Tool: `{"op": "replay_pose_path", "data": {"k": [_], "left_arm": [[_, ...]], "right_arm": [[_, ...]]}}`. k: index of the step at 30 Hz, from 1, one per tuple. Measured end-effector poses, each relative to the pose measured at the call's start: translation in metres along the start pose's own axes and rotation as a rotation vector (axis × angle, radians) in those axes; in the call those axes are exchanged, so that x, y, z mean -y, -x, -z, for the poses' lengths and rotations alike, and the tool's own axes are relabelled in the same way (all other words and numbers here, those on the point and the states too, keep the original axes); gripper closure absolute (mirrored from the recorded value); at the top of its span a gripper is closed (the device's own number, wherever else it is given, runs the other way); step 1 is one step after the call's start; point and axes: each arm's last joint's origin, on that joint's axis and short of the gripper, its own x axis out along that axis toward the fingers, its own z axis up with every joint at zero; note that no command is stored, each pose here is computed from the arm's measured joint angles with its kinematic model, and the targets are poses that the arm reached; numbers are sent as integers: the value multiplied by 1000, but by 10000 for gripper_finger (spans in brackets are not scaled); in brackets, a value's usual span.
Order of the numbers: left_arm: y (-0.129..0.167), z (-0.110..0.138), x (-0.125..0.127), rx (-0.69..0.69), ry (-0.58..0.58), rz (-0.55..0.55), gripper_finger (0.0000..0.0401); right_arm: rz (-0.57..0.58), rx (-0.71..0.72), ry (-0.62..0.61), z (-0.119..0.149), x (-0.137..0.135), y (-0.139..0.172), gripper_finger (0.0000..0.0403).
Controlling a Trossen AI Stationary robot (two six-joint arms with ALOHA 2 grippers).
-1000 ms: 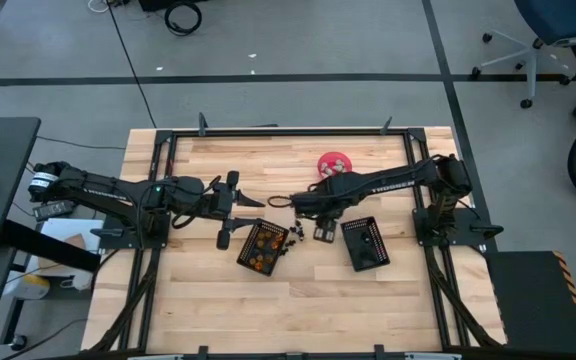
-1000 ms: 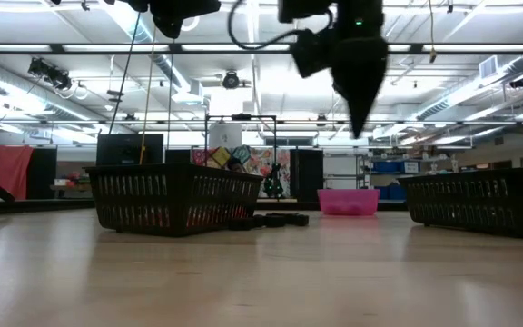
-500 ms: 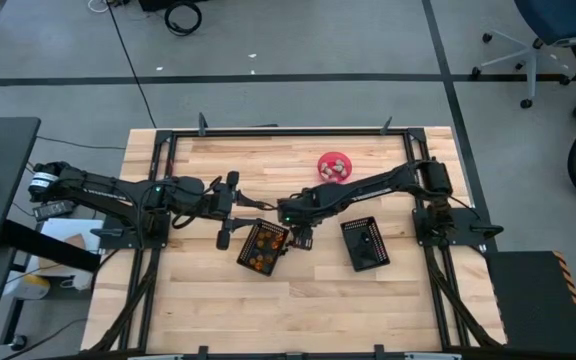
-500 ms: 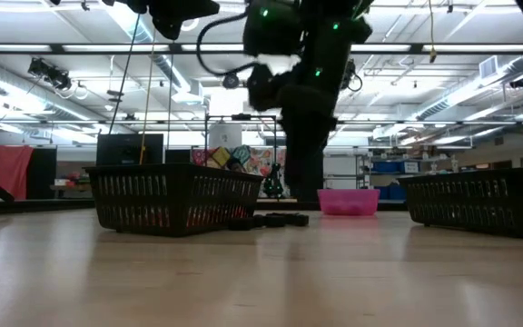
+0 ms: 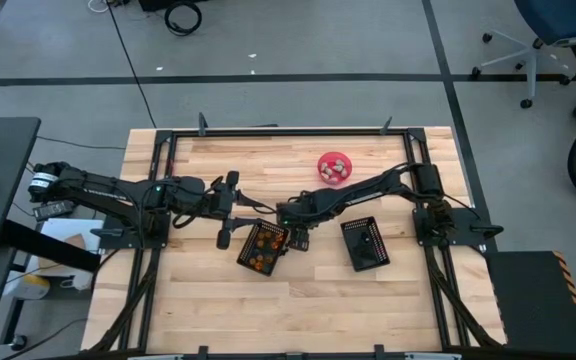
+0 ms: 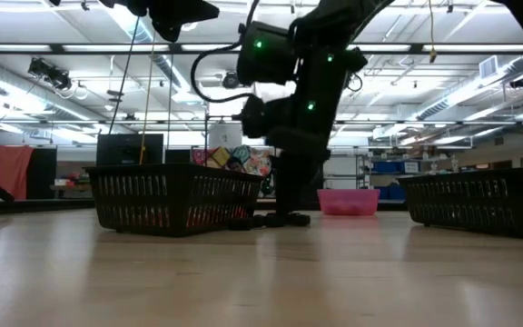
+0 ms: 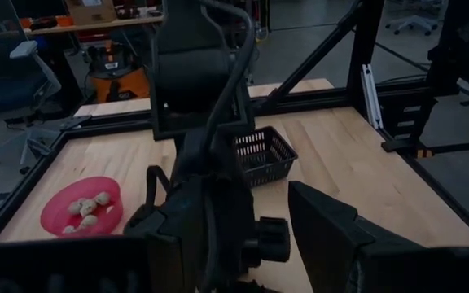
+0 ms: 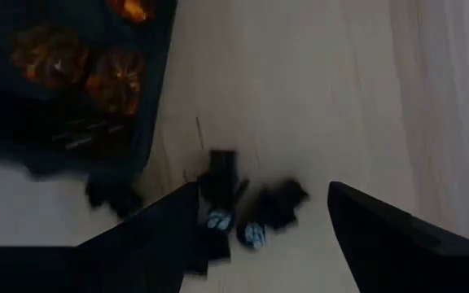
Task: Sort Halloween decoration
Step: Put the black skeleton toy into the right black bin
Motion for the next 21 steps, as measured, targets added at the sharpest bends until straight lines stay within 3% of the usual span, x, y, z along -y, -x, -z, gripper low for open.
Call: {"op": "replay_pose_path", "data": {"k": [9, 21], "left_arm": [[0, 0, 0, 1, 1, 0, 246], [0, 0, 0, 1, 1, 0, 246]], "right_arm": [[4, -18, 3, 3, -1, -8, 150], [-30, -27, 30, 4, -2, -8, 283]]}}
